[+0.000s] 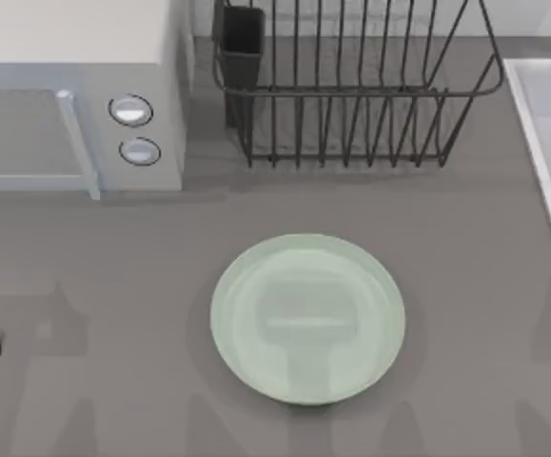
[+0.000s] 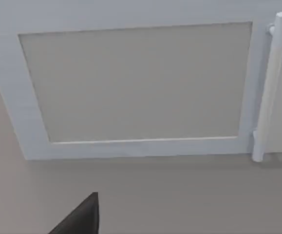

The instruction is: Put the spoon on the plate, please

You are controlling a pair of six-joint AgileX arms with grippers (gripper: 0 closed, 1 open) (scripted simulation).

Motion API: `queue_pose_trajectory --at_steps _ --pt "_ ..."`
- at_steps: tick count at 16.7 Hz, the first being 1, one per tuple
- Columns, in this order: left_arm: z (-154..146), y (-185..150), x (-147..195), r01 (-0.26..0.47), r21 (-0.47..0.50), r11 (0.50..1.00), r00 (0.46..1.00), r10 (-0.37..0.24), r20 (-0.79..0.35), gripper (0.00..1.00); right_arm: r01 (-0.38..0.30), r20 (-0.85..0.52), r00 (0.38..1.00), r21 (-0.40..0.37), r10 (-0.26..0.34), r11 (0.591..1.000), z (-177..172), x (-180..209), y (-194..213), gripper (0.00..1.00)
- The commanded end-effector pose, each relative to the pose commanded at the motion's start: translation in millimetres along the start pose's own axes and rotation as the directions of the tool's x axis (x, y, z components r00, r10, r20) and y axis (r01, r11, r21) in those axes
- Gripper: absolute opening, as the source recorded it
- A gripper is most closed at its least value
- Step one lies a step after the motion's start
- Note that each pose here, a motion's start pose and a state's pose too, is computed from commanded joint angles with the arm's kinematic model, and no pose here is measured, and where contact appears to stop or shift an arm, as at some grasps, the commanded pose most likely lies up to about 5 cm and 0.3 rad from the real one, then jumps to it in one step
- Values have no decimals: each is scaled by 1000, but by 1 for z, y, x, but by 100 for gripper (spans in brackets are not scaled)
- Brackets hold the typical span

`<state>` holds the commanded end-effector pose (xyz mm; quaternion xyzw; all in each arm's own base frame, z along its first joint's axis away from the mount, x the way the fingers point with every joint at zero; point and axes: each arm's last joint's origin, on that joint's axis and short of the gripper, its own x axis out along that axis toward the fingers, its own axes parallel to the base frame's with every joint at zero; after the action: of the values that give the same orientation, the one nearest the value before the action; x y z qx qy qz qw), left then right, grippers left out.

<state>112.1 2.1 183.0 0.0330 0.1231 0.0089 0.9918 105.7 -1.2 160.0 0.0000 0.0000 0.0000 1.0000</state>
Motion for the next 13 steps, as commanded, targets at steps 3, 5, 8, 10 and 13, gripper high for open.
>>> queue_pose_trajectory --at_steps 3,5,8,10,13 --pt "14 4 12 16 51 999 959 -1 -282 100 0 0 1000 0 0 1000 0 0 0 100" --pt "20 8 27 49 74 996 873 -6 -488 100 0 0 1000 0 0 1000 0 0 0 100" --pt "24 14 53 116 74 990 667 -22 -745 100 0 0 1000 0 0 1000 0 0 0 100" --pt "26 18 71 159 55 986 520 -36 -853 100 0 0 1000 0 0 1000 0 0 0 100" --pt "30 25 93 205 20 978 353 -55 -934 100 0 0 1000 0 0 1000 0 0 0 100"
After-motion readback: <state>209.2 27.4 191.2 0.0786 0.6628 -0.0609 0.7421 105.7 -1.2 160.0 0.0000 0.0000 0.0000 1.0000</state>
